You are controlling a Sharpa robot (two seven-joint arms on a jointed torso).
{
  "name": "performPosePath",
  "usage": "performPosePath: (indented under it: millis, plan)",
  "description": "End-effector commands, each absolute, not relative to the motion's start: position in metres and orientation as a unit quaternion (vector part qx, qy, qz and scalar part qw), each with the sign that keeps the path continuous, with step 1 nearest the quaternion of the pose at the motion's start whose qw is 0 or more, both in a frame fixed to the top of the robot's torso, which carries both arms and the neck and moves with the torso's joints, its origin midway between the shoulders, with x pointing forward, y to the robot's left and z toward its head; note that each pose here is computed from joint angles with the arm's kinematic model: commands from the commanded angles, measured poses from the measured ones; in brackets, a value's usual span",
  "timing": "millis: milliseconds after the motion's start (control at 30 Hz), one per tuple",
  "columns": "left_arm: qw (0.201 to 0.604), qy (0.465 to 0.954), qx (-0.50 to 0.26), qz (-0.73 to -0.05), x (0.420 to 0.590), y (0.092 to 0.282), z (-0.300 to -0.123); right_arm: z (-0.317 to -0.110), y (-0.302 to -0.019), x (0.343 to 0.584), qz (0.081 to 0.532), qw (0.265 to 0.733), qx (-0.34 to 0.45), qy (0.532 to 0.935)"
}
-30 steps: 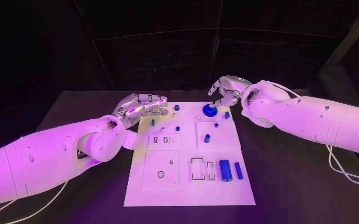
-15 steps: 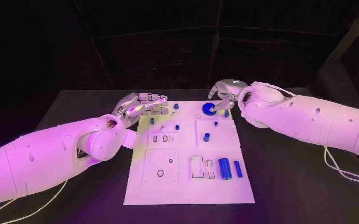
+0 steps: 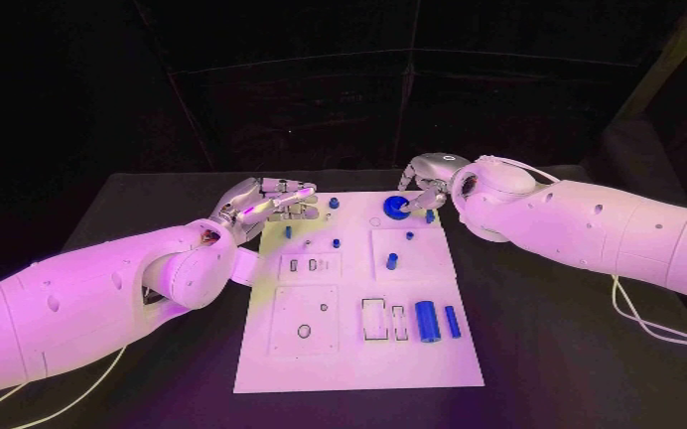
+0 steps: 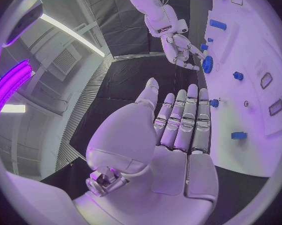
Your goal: Assemble the parts on the task board
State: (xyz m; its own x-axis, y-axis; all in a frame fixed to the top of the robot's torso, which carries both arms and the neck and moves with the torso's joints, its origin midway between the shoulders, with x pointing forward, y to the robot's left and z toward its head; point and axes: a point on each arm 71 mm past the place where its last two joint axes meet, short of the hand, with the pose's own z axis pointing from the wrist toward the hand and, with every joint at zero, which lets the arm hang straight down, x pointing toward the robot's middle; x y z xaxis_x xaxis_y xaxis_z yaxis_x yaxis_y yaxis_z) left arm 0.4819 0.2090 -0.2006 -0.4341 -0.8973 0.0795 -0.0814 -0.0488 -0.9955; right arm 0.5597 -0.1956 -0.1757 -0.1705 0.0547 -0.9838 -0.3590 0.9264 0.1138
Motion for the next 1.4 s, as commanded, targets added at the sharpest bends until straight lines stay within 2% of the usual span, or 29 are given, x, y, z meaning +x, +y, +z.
performPosePath:
  millis: [33, 600, 1400]
  plan:
    - [0.334, 0.603, -0.407, -0.600, 0.4817, 0.2070, -0.2003, -0.1775, -0.1944, 0.5602, 0.168, 0.625, -0.099, 0.756]
    - [0.333, 0.603, -0.407, -0.599, 0.4822, 0.2069, -0.2010, -0.1854, -0.1889, 0.5597, 0.171, 0.606, -0.102, 0.770]
    - [0.331, 0.606, -0.408, -0.598, 0.4826, 0.2066, -0.2018, -0.1826, -0.1856, 0.5611, 0.170, 0.627, -0.086, 0.755]
